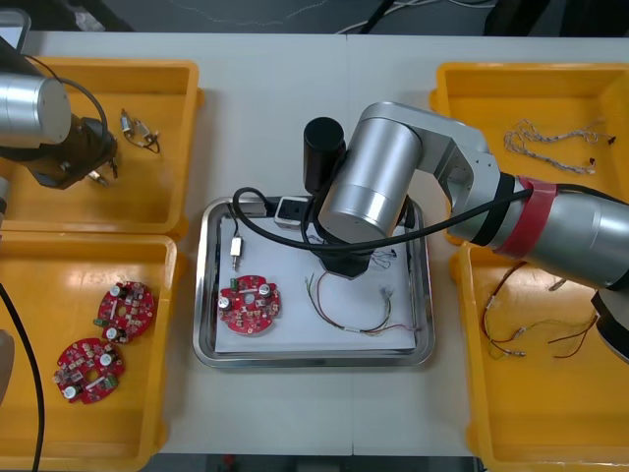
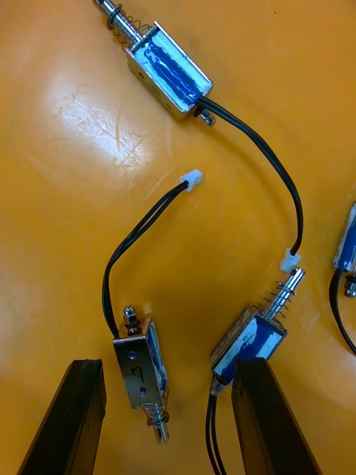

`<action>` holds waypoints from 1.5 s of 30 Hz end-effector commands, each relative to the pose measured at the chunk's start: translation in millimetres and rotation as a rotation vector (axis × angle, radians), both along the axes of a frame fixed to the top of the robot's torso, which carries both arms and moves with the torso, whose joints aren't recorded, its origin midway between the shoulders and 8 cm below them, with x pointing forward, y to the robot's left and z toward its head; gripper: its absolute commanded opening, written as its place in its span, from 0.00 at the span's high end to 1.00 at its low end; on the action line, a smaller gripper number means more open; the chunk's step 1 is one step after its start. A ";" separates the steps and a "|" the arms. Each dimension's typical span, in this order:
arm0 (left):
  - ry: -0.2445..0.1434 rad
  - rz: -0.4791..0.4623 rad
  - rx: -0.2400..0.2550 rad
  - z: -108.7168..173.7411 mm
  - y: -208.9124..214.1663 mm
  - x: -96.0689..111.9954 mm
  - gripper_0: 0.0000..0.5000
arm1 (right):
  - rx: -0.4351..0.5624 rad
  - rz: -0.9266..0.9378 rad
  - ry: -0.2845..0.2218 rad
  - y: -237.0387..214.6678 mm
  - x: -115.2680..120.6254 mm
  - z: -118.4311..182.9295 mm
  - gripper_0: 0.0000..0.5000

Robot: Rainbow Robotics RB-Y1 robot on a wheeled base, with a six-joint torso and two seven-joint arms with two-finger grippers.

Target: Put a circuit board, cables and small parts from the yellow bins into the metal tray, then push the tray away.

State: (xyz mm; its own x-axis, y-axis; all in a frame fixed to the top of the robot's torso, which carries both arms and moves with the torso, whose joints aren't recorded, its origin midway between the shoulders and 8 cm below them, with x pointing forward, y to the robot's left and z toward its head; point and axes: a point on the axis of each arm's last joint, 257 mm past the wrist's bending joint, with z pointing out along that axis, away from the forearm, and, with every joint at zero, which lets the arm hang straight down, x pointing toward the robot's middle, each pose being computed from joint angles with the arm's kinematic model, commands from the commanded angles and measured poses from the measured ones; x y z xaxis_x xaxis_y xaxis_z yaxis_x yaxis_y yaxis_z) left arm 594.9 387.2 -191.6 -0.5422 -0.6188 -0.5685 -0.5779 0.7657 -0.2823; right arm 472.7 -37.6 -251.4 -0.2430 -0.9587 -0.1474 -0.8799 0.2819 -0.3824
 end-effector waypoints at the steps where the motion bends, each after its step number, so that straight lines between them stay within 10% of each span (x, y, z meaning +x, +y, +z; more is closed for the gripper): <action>1: -0.043 -0.039 0.041 35.0 11.8 9.6 0.00 | -0.008 0.069 -0.051 19.6 5.3 13.7 1.00; 12: -0.040 -0.009 0.034 35.4 41.1 -0.8 0.00 | -0.029 0.078 -0.077 15.0 14.2 14.7 0.99; 15: -0.037 0.000 0.035 33.9 49.2 -4.3 0.00 | -0.032 0.080 -0.093 14.4 18.5 16.3 0.59; 17: -0.036 0.007 0.036 32.8 55.1 -6.8 0.00 | -0.039 0.082 -0.102 12.7 20.8 17.5 0.12; 19: -0.035 0.012 0.035 31.8 58.2 -8.4 0.00 | -0.043 0.081 -0.106 10.5 22.4 18.4 0.00; 45: 0.008 -0.014 0.032 -2.0 22.0 -7.4 0.00 | 0.163 -0.331 0.039 -51.9 20.4 122.5 0.00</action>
State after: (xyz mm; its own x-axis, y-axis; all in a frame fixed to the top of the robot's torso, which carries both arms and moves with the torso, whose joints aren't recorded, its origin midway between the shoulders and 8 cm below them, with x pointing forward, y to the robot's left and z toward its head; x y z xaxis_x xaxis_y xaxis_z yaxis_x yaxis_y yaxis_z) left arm 589.3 409.3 -189.7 -0.5142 -0.6440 -0.5664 -0.6068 0.7399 -0.2904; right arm 482.3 -76.7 -173.0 -0.4433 -0.8744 -0.1973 -0.8303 0.4835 -0.2773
